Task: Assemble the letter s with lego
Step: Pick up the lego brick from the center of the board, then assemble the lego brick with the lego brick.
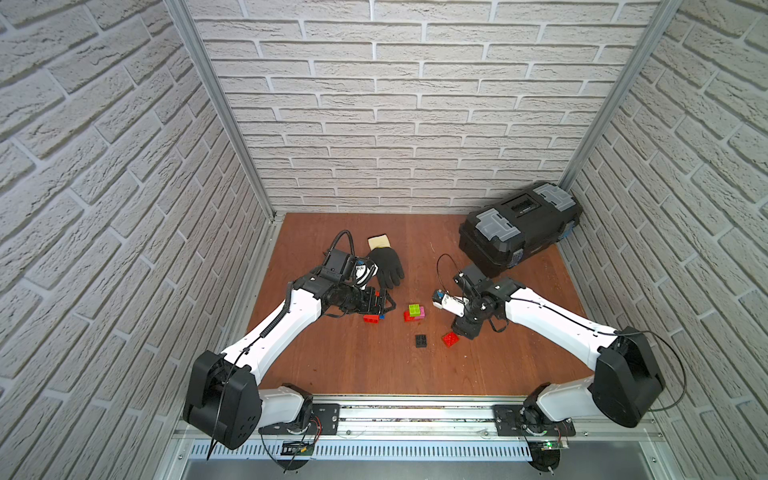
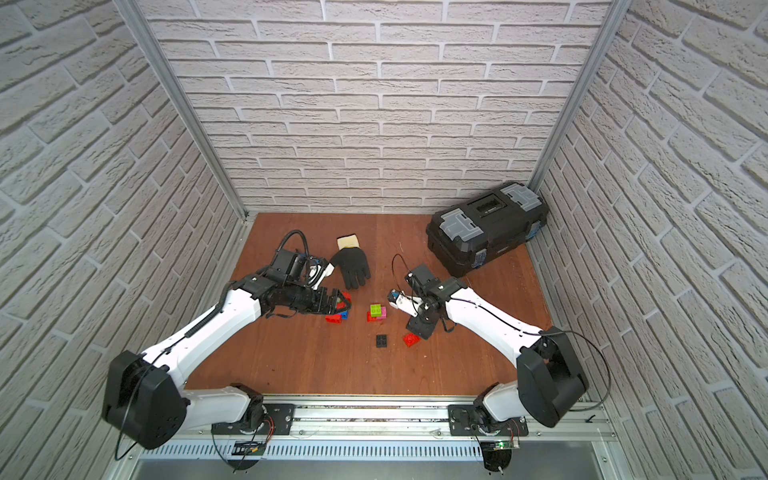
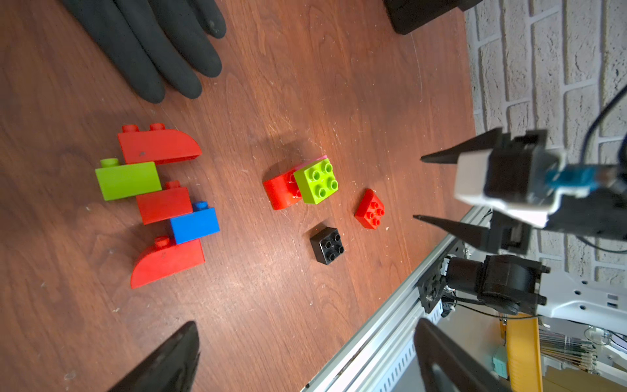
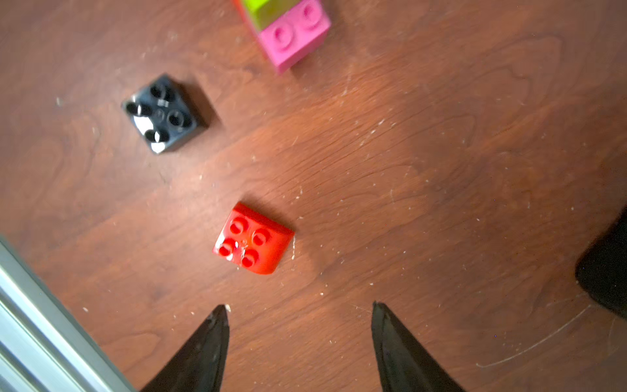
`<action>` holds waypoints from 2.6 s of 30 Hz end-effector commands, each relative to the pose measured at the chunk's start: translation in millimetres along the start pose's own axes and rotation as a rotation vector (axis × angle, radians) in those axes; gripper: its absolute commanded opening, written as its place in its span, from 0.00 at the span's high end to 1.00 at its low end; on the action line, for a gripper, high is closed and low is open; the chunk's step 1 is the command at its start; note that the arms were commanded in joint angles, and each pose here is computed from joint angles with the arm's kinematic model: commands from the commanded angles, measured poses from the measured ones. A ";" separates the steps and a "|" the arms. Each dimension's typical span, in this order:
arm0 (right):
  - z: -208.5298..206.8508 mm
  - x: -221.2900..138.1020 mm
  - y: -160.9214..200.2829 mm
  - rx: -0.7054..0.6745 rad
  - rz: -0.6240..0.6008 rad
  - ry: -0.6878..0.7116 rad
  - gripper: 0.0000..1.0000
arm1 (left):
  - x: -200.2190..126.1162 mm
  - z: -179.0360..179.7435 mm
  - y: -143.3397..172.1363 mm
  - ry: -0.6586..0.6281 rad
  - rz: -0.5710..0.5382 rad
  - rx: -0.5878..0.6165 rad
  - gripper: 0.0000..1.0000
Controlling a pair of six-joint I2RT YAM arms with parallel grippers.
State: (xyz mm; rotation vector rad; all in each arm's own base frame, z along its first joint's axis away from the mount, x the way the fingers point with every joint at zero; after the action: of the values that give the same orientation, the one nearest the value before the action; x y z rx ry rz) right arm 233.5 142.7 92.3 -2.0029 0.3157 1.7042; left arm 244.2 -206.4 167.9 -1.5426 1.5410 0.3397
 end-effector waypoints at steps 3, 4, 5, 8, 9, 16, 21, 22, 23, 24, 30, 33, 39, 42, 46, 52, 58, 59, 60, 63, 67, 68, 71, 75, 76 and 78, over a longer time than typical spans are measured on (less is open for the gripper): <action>2.4 10.3 10.7 -0.342 -0.086 0.087 0.31 | -7.1 -2.0 -6.6 0.002 -0.024 0.033 0.02; 3.9 11.9 11.7 -0.368 -0.089 0.085 0.31 | -7.0 -0.6 -6.1 0.000 -0.023 0.030 0.02; 4.5 13.6 12.7 -0.409 -0.088 0.087 0.31 | -7.0 0.3 -5.7 -0.001 -0.022 0.027 0.02; 7.0 16.6 11.7 -0.449 -0.094 0.073 0.31 | -6.7 2.1 -5.9 -0.003 -0.023 0.023 0.02; 8.1 19.4 11.1 -0.459 -0.095 0.064 0.31 | -5.9 2.5 -6.1 -0.005 -0.023 0.023 0.02; 17.6 35.8 -5.5 -0.508 -0.135 -0.016 0.31 | -5.3 2.7 -8.2 -0.005 -0.022 0.019 0.02; 21.3 44.0 -10.9 -0.531 -0.129 -0.051 0.33 | -8.6 3.5 -6.1 -0.016 -0.021 0.024 0.02; 21.6 45.5 -13.3 -0.534 -0.134 -0.053 0.34 | -8.5 3.8 -5.7 -0.017 -0.020 0.023 0.02; 22.6 47.1 -15.1 -0.539 -0.135 -0.062 0.34 | -8.6 3.8 -5.6 -0.017 -0.019 0.022 0.02; 24.5 48.8 -16.0 -0.544 -0.130 -0.073 0.34 | -8.5 4.3 -6.2 -0.019 -0.021 0.022 0.02; 29.6 58.9 -17.6 -0.567 -0.101 -0.106 0.42 | -7.8 5.9 -5.2 -0.023 -0.016 0.016 0.02; 30.6 62.1 -17.3 -0.575 -0.090 -0.112 0.46 | -8.7 5.3 -4.8 -0.024 -0.017 0.019 0.02; 33.0 65.4 -19.1 -0.589 -0.083 -0.118 0.59 | -8.3 5.8 -4.6 -0.026 -0.014 0.020 0.02; 33.7 63.5 -20.5 -0.589 -0.087 -0.116 0.65 | -8.0 5.9 -4.9 -0.025 -0.015 0.019 0.02; 34.1 51.6 -30.6 -0.559 -0.121 -0.119 0.70 | -9.3 4.7 -3.4 -0.021 -0.009 0.020 0.02; 42.9 30.5 -45.4 -0.506 -0.142 -0.175 0.71 | -15.9 7.8 -2.2 -0.021 -0.013 0.011 0.02; 55.1 20.2 -64.2 -0.453 -0.143 -0.242 0.72 | -22.3 13.0 -1.5 -0.024 -0.019 -0.006 0.02; 57.9 21.5 -66.3 -0.459 -0.138 -0.248 0.72 | -22.7 13.2 -1.3 -0.024 -0.019 -0.005 0.02; 58.9 22.8 -68.0 -0.459 -0.136 -0.247 0.72 | -23.6 13.5 -1.1 -0.024 -0.020 -0.006 0.02; 61.5 27.4 -73.4 -0.462 -0.133 -0.243 0.72 | -25.9 13.9 -0.4 -0.025 -0.022 -0.008 0.02; 64.9 34.9 -75.8 -0.461 -0.102 -0.241 0.73 | -27.8 15.0 0.3 -0.028 -0.024 -0.008 0.02; 64.9 36.8 -75.6 -0.458 -0.093 -0.241 0.73 | -28.0 15.2 0.8 -0.028 -0.024 -0.009 0.02; 63.9 41.5 -75.9 -0.451 -0.081 -0.227 0.73 | -28.9 15.9 1.1 -0.029 -0.027 -0.010 0.02; 61.6 48.0 -76.6 -0.435 -0.061 -0.201 0.74 | -28.0 16.6 0.8 -0.025 -0.028 -0.013 0.02; 60.9 49.3 -76.8 -0.431 -0.055 -0.196 0.74 | -27.6 16.4 0.9 -0.024 -0.026 -0.013 0.02; 60.4 51.0 -77.7 -0.424 -0.050 -0.190 0.74 | -27.1 16.7 1.1 -0.023 -0.025 -0.015 0.02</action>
State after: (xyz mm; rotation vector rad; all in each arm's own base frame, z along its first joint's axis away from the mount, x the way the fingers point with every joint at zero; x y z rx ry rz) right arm 223.5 241.2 52.8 -2.0711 -0.2059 2.0684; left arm 245.4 -176.2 170.2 -1.5638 1.5022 0.3914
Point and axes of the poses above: each gripper's point midway between its finger pads, its own x axis out along the fingers, its own z axis along the line the jaws close on, y = z × x, the point moved 1 cm from there along -x, back along the fingers, and after that the axes turned 3 degrees about x, right-handed, at the moved point
